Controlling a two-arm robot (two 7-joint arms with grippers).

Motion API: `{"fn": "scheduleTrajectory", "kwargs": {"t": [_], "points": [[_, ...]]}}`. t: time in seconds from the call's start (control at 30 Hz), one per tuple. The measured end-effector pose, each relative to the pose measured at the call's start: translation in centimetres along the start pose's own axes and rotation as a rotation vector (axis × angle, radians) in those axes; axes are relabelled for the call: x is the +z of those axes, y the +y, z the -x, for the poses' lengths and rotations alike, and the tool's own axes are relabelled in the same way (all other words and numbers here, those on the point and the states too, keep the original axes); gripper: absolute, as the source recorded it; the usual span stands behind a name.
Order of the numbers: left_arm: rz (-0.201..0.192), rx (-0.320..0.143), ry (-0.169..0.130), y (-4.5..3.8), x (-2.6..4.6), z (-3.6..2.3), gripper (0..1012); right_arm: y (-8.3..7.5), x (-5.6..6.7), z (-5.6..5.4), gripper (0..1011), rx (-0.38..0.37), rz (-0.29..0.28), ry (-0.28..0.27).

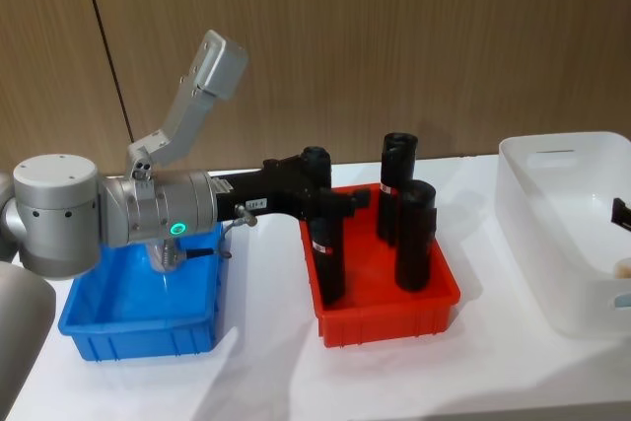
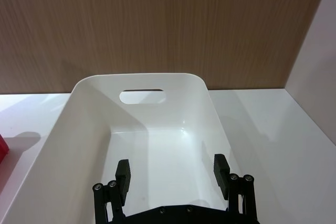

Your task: Pick the cotton swabs from the blue box and place them into the white box.

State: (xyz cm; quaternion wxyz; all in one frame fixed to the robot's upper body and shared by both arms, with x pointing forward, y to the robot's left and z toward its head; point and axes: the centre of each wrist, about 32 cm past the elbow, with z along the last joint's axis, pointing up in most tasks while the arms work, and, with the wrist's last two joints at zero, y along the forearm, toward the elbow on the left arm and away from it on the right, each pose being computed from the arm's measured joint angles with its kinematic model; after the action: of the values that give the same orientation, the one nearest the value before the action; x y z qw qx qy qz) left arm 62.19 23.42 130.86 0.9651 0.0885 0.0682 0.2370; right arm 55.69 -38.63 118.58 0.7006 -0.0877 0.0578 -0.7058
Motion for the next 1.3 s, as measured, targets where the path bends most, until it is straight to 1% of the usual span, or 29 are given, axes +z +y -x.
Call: {"fn": "scheduleTrajectory", "kwargs": {"t": [0.1,0.23,0.33,0.37,0.4,0.47,0.5,0.6,0.63,0.67,0.7,0.77,0.87,0.97,1.03,1.07,1.1,1.13,1.17,1.2,1.23,1.27,1.3], "points": [[0.000,0.001,0.000,0.00,-0.04,0.01,1004,-0.1,0.0,0.1,1002,0.002,-0.002,-0.001],[0.000,0.018,-0.008,-0.02,-0.40,0.21,1004,-0.2,-0.1,0.5,1002,0.012,-0.009,-0.005],[0.002,0.044,-0.021,-0.03,-0.82,0.51,1004,-0.6,-0.2,1.2,1002,0.027,-0.019,-0.012],[0.002,0.051,-0.025,-0.04,-0.95,0.61,1004,-0.8,-0.3,1.6,1002,0.036,-0.027,-0.017],[0.003,0.066,-0.032,-0.05,-1.26,0.82,1004,-0.9,-0.4,1.8,1002,0.041,-0.031,-0.020],[0.003,0.082,-0.040,-0.06,-1.53,1.03,1004,-1.1,-0.5,2.3,1002,0.052,-0.038,-0.026],[0.004,0.090,-0.044,-0.06,-1.68,1.14,1004,-1.4,-0.5,2.8,1002,0.063,-0.046,-0.030],[0.010,0.134,-0.067,-0.08,-2.46,1.73,1004,-2.0,-0.7,3.8,1002,0.086,-0.063,-0.038],[0.011,0.143,-0.072,-0.08,-2.60,1.85,1004,-2.2,-0.8,4.1,1002,0.091,-0.068,-0.041],[0.012,0.151,-0.076,-0.08,-2.76,1.98,1004,-2.5,-0.9,4.6,1002,0.103,-0.076,-0.045],[0.014,0.167,-0.084,-0.10,-3.08,2.21,1004,-2.5,-0.9,4.6,1002,0.103,-0.076,-0.045],[0.017,0.184,-0.092,-0.09,-3.37,2.45,1004,-3.1,-1.0,5.7,1002,0.127,-0.094,-0.049],[0.023,0.217,-0.109,-0.10,-4.00,2.97,1004,-3.6,-1.1,6.4,1002,0.143,-0.107,-0.053],[0.030,0.251,-0.126,-0.11,-4.59,3.49,1004,-4.5,-1.3,7.7,1002,0.172,-0.130,-0.056],[0.034,0.265,-0.133,-0.11,-4.90,3.77,1004,-4.9,-1.4,8.2,1002,0.183,-0.139,-0.057],[0.038,0.282,-0.142,-0.10,-5.18,4.03,1004,-5.3,-1.4,8.6,1002,0.193,-0.147,-0.058],[0.040,0.290,-0.146,-0.10,-5.31,4.17,1004,-5.3,-1.4,8.6,1002,0.193,-0.147,-0.058],[0.043,0.297,-0.150,-0.10,-5.48,4.31,1004,-5.7,-1.4,9.1,1002,0.205,-0.157,-0.058],[0.045,0.306,-0.153,-0.10,-5.62,4.44,1004,-5.9,-1.5,9.4,1002,0.211,-0.162,-0.057],[0.049,0.322,-0.161,-0.09,-5.90,4.71,1004,-6.1,-1.5,9.6,1002,0.217,-0.166,-0.057],[0.052,0.329,-0.165,-0.08,-6.05,4.86,1004,-6.5,-1.5,10.1,1002,0.228,-0.177,-0.056],[0.057,0.345,-0.172,-0.07,-6.34,5.15,1004,-6.7,-1.5,10.4,1002,0.233,-0.181,-0.055],[0.060,0.352,-0.176,-0.07,-6.47,5.29,1004,-6.9,-1.5,10.6,1002,0.239,-0.186,-0.055]]}}
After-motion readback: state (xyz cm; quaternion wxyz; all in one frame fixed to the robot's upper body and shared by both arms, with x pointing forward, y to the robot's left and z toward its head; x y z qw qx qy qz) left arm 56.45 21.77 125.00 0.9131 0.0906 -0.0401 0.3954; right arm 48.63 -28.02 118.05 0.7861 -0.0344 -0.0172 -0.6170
